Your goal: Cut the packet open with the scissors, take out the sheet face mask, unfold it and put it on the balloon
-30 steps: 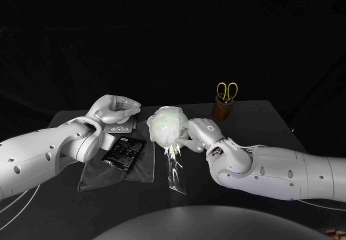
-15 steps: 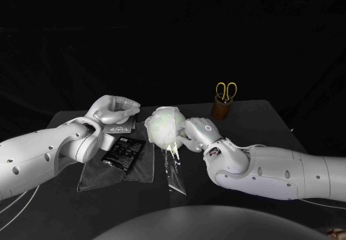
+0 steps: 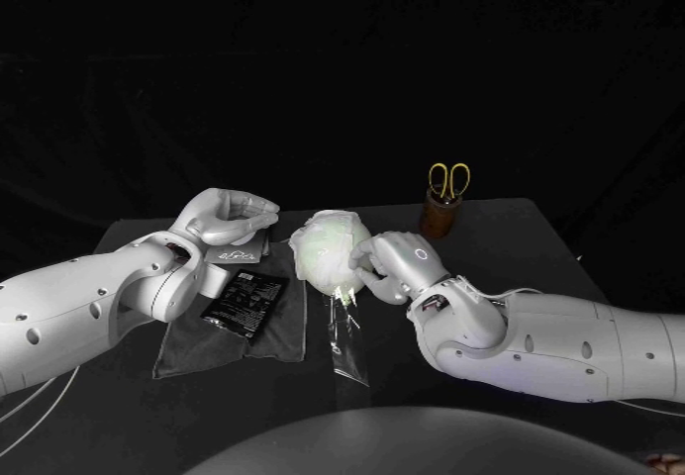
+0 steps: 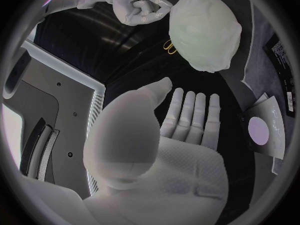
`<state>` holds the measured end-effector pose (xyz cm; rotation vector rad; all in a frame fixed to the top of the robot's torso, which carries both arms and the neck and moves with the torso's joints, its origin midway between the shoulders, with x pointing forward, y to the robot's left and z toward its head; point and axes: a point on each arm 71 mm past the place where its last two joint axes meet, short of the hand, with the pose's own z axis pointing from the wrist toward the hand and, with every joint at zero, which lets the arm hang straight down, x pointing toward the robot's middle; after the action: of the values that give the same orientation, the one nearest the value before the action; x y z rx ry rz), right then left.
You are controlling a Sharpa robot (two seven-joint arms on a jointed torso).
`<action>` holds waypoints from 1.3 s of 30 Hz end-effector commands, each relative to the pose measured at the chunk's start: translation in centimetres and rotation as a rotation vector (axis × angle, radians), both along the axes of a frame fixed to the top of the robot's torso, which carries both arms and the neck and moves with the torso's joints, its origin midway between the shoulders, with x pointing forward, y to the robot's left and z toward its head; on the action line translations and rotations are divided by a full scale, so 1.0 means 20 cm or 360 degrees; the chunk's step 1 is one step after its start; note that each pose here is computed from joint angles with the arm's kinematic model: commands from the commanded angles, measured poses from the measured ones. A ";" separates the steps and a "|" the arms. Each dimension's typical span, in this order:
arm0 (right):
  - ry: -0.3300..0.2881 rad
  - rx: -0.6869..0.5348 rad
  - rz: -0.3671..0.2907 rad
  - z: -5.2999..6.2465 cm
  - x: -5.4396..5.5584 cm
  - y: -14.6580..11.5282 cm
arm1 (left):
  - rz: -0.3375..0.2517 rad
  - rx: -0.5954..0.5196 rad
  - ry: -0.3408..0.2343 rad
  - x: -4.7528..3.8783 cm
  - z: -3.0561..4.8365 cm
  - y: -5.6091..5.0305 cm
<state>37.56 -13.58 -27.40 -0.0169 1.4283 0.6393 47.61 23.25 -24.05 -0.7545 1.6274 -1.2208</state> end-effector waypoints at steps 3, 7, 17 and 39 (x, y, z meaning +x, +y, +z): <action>0.0012 0.0192 0.0031 0.05 -0.03 -0.04 | -0.0049 -0.0028 0.0000 -0.007 0.005 -0.02; 0.0082 0.0328 0.0037 0.09 -0.05 -0.10 | -0.0062 -0.0030 -0.0002 -0.012 0.004 -0.02; 0.0494 0.0538 -0.0116 0.07 -0.04 -0.23 | -0.0100 -0.0015 -0.0013 -0.031 0.005 -0.03; 0.0916 0.0634 -0.0154 0.02 -0.02 -0.19 | -0.0211 0.0478 -0.0344 -0.059 -0.047 -0.09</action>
<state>37.34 -17.69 -27.12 0.5867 1.7956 0.8457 46.33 21.63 -25.19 -0.4167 1.6776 -1.1357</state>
